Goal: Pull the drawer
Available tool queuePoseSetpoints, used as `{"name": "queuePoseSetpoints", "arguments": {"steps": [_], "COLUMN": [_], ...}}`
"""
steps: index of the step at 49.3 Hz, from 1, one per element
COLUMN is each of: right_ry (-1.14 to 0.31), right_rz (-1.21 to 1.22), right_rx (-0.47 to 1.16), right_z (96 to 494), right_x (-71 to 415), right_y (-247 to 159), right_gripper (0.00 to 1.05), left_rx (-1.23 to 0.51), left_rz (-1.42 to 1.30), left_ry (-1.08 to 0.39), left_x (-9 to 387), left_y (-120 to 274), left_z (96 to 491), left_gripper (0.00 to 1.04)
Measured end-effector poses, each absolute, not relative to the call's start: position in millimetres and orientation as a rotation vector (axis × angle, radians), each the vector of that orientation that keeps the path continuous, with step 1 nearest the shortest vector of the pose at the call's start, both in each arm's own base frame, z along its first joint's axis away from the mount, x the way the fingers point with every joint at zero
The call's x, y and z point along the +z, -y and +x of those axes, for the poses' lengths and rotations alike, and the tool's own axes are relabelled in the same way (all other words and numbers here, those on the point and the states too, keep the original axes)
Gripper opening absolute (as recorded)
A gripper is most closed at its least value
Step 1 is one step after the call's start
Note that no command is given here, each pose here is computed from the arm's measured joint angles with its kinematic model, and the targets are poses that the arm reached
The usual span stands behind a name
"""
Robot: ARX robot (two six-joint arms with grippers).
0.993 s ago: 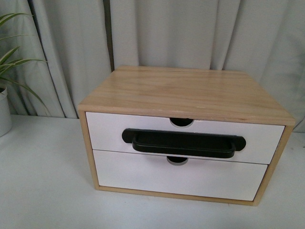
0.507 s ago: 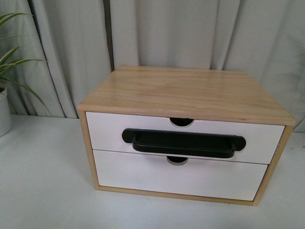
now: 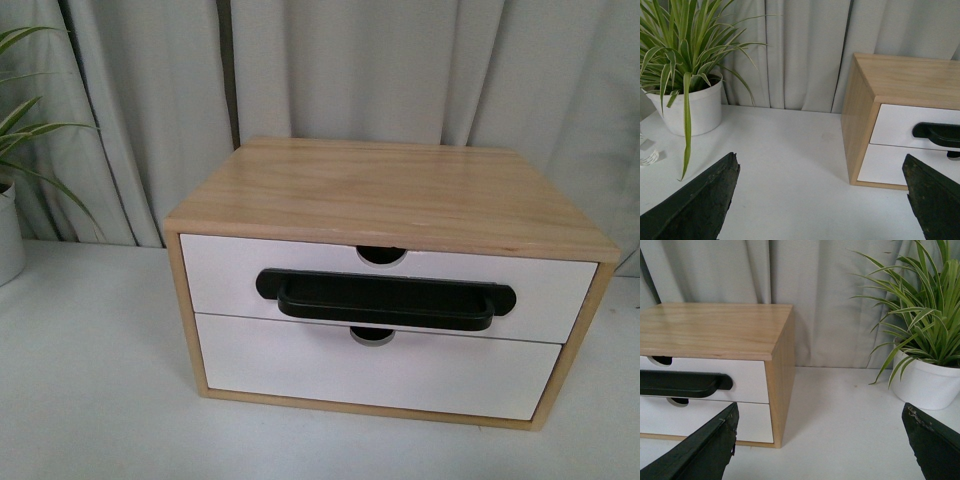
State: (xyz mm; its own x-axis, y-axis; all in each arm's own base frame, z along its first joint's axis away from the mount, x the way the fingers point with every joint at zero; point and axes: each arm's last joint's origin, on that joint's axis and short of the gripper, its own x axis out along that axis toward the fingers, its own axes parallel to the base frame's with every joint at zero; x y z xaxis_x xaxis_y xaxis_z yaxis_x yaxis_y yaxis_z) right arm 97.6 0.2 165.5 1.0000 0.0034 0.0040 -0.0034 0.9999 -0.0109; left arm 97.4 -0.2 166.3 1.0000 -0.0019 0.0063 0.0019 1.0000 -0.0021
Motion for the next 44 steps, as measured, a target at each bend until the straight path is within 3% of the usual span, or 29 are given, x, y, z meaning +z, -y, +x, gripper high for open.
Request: {"name": "queuePoseSetpoints", "arguments": {"steps": [6, 14, 26, 34, 44], "right_ry": [0.003, -0.122, -0.079, -0.198, -0.257], "right_rz": [-0.010, 0.025, -0.041, -0.135, -0.280], "right_rx": [0.008, 0.221, 0.335, 0.448, 0.572], "right_z": [98, 101, 123, 157, 188], "right_x": [166, 162, 195, 197, 198], "right_y": [0, -1, 4, 0, -15], "right_gripper": [0.96, 0.96, 0.96, 0.96, 0.96], "left_rx": [-0.002, 0.048, -0.274, -0.648, -0.843], "left_rz": [-0.002, 0.037, 0.229, 0.474, 0.608], "left_ry": [0.007, 0.101, 0.067, 0.053, 0.062], "left_x": [166, 176, 178, 184, 200], "left_y": [0, 3, 16, 32, 48], "left_z": [97, 99, 117, 140, 179], "left_gripper": [0.99, 0.99, 0.99, 0.99, 0.99]}}
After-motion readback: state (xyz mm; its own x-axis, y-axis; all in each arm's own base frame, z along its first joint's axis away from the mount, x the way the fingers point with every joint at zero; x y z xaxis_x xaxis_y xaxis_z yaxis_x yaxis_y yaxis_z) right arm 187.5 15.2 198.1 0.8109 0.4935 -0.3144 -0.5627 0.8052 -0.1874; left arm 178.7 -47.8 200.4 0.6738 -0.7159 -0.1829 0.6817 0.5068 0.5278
